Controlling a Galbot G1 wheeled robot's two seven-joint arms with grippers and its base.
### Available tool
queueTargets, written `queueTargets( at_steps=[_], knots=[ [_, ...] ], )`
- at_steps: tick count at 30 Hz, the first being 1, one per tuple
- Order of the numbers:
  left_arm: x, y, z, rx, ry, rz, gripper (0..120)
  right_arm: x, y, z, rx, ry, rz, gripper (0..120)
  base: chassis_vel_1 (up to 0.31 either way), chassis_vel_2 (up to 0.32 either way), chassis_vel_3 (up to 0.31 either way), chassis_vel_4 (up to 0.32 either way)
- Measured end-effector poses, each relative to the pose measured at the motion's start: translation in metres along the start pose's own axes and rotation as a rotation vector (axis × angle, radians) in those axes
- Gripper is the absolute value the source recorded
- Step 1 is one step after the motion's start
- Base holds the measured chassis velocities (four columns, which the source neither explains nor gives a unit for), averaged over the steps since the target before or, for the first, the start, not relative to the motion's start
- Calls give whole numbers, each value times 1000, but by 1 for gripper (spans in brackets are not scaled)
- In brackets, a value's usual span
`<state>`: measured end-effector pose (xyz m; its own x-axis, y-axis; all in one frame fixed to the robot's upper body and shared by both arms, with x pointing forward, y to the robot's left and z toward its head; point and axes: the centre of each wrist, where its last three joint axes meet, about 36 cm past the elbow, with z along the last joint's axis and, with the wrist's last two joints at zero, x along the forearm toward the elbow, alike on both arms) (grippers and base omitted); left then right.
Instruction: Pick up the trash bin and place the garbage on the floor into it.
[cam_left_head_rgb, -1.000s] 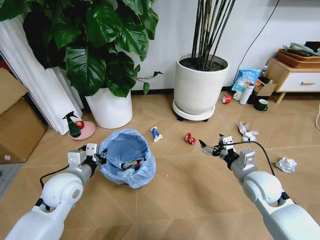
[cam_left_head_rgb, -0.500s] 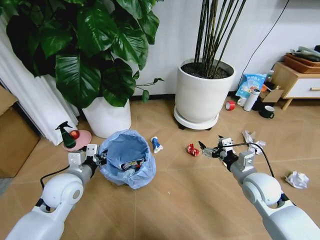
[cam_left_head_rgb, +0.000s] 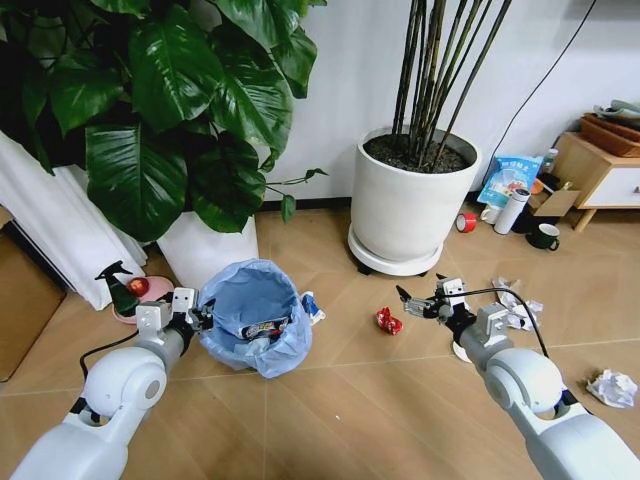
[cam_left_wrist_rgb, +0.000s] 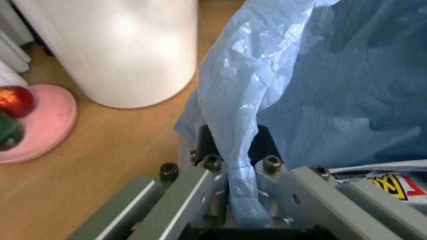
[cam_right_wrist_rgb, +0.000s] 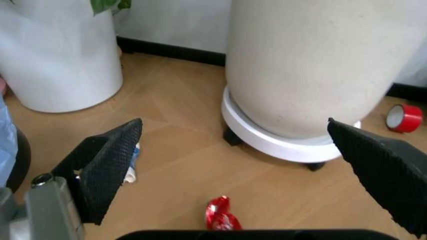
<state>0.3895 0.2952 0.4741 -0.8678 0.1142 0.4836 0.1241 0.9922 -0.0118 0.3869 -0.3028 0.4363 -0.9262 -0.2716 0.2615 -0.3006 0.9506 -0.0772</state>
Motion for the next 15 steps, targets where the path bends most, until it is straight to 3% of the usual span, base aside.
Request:
queueTargets(
  at_steps=[9, 15],
  knots=[
    [1, -1, 0, 0, -8, 3, 0, 1, 0, 2, 17, -7, 2, 100, -187, -214, 184, 193],
    [1, -1, -1, 4, -13, 7, 0, 1, -1, 3, 30, -10, 7, 100, -186, -144, 182, 111]
  ],
)
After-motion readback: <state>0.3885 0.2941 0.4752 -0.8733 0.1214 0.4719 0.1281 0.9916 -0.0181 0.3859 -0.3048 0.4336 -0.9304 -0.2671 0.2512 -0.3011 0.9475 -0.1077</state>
